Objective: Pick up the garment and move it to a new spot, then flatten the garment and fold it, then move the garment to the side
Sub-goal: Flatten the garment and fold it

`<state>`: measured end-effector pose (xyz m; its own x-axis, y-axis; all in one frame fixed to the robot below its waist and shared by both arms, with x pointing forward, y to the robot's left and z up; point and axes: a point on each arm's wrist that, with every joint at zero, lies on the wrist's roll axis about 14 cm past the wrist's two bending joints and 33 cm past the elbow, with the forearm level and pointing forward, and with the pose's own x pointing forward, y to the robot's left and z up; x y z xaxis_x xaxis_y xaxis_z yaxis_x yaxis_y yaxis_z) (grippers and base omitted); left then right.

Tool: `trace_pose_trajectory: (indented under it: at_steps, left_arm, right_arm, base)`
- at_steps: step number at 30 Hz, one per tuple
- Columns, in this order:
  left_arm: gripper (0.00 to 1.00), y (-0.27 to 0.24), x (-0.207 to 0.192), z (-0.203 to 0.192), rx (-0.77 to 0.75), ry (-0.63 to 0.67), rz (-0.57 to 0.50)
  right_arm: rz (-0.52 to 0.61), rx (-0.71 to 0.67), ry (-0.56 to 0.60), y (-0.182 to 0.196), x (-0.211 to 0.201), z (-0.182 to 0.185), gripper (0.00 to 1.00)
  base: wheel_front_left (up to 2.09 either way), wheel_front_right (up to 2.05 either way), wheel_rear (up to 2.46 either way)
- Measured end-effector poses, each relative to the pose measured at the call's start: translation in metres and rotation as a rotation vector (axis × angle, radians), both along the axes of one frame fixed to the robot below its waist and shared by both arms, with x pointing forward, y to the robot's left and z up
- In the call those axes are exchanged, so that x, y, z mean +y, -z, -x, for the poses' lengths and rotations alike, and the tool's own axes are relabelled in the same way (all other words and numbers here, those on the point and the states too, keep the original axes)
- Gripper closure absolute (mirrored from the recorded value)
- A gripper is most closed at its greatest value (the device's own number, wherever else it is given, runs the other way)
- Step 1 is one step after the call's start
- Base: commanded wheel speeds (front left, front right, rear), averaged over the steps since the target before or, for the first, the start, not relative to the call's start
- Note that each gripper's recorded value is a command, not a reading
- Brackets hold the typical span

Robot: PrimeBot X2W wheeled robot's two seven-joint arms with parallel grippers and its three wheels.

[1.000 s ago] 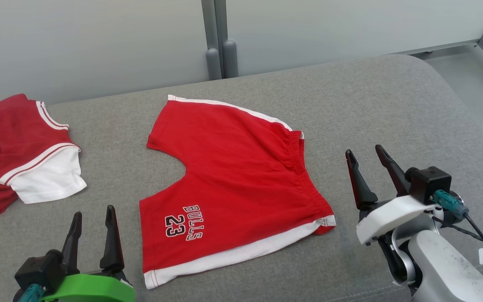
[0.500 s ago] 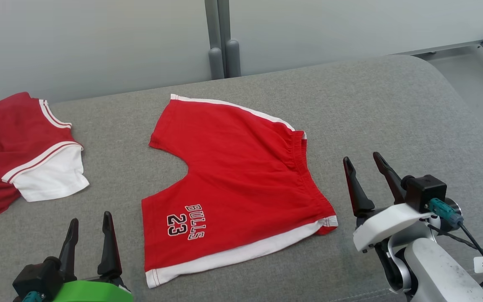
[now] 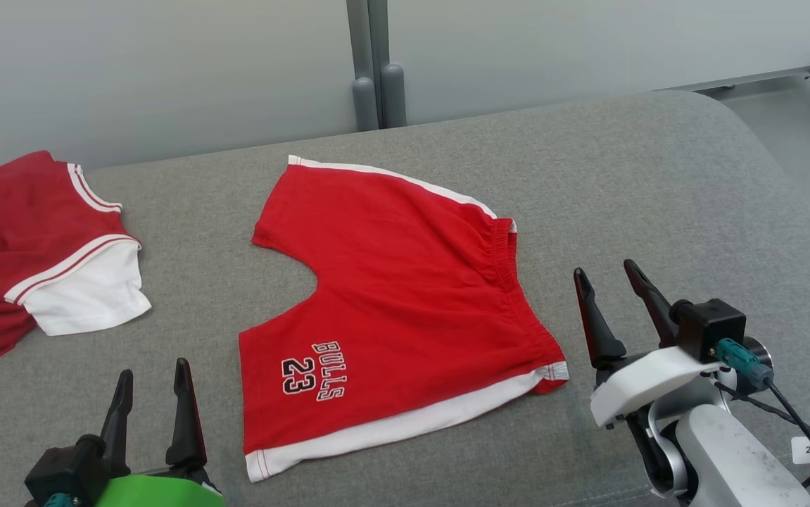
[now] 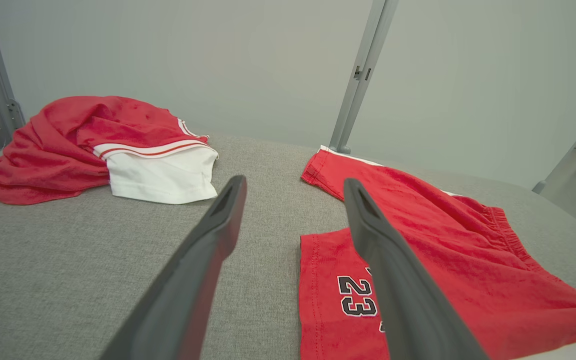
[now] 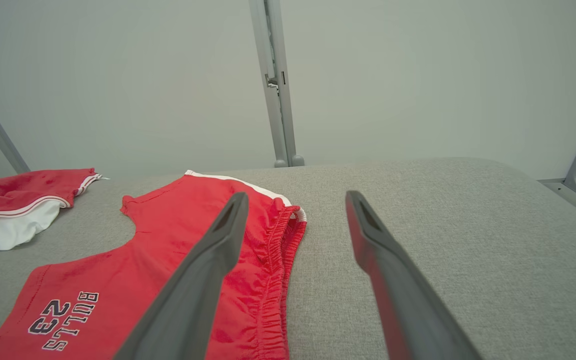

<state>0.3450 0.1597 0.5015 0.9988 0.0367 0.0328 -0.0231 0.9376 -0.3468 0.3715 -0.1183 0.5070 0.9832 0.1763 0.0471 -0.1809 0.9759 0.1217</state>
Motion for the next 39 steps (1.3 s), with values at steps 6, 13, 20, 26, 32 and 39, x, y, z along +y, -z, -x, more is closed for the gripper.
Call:
trace_pose_trajectory:
  at_steps: [6, 13, 20, 26, 32, 39]
  left_arm:
    - [0.00, 0.001, 0.000, 0.000, 0.002, -0.004, 0.004]
    - [0.00, 0.022, -0.009, 0.010, 0.068, 0.027, 0.008]
    - [0.00, 0.070, -0.026, 0.033, 0.244, 0.120, 0.005]
    - [0.00, 0.096, -0.042, 0.049, 0.345, 0.210, 0.015]
    - [0.00, 0.112, -0.049, 0.056, 0.408, 0.248, 0.018]
    - [0.00, 0.117, -0.054, 0.045, 0.413, 0.269, 0.021]
  right_arm:
    - [0.002, -0.002, -0.002, 0.000, 0.000, -0.001, 0.00]
    - [0.012, 0.035, 0.005, 0.013, -0.005, 0.002, 0.00]
    - [0.021, 0.075, 0.003, 0.027, -0.007, 0.003, 0.00]
    - [0.022, 0.086, 0.001, 0.031, -0.008, 0.002, 0.00]
    - [0.029, 0.093, -0.015, 0.034, -0.006, 0.003, 0.00]
    - [0.038, 0.108, -0.007, 0.039, -0.013, 0.006, 0.00]
  base:
    - [0.00, 0.00, 0.00]
    - [0.00, 0.00, 0.00]
    - [0.00, 0.00, 0.00]
    - [0.00, 0.00, 0.00]
    - [0.00, 0.00, 0.00]
    - [0.00, 0.00, 0.00]
